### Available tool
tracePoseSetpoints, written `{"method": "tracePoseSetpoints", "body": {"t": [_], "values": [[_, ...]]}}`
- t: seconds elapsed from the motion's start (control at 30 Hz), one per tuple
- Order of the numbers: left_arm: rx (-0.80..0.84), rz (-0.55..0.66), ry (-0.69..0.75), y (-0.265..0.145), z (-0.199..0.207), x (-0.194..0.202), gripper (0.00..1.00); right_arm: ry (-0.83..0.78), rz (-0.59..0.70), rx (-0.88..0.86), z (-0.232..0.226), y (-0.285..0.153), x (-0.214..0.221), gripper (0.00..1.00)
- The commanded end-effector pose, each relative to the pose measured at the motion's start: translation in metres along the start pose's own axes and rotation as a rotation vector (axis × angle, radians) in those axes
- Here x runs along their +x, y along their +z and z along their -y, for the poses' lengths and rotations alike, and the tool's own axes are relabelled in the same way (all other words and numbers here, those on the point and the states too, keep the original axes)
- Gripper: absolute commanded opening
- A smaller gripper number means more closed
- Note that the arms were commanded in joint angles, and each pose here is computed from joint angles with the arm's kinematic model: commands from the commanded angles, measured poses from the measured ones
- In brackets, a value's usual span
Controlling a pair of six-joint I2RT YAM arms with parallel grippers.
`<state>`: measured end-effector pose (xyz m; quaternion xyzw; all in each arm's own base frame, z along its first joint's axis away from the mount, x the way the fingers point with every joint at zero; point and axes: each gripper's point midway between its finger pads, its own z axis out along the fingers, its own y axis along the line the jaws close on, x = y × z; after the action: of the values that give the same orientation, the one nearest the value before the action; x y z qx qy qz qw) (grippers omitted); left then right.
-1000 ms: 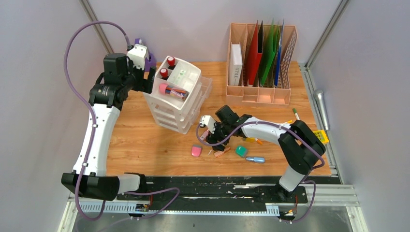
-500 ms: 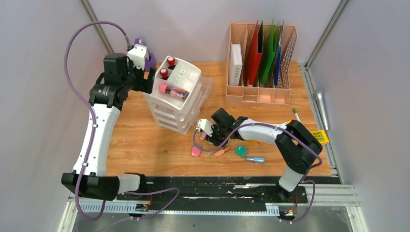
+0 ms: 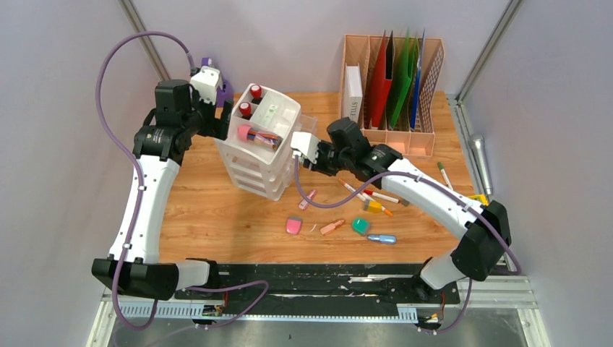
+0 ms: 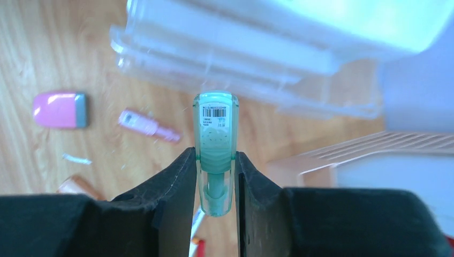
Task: Organize the desk
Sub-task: Pick up the stationery from the center of the board, then place the stationery in the drawer.
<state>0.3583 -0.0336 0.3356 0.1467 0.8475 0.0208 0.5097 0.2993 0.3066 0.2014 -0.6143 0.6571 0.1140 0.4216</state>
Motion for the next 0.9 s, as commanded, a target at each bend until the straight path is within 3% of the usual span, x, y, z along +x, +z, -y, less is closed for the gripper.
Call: {"method": "tracePoseSetpoints", "body": {"t": [0.0,0.43,0.87], "values": [[-0.024,0.076,0.013,-0.013,-0.007,-0.022,1.00,-0.190,0.063,0.054,0.031,-0.020,-0.040,0.05],[-0.033,0.070,0.018,-0.014,-0.009,-0.020,1.00,-0.539,0.009,0.107,0.084,0.008,-0.073,0.09],[-0.034,0.073,0.009,-0.012,-0.010,-0.023,1.00,-0.806,-0.033,0.108,0.090,0.018,-0.082,0.18]]}}
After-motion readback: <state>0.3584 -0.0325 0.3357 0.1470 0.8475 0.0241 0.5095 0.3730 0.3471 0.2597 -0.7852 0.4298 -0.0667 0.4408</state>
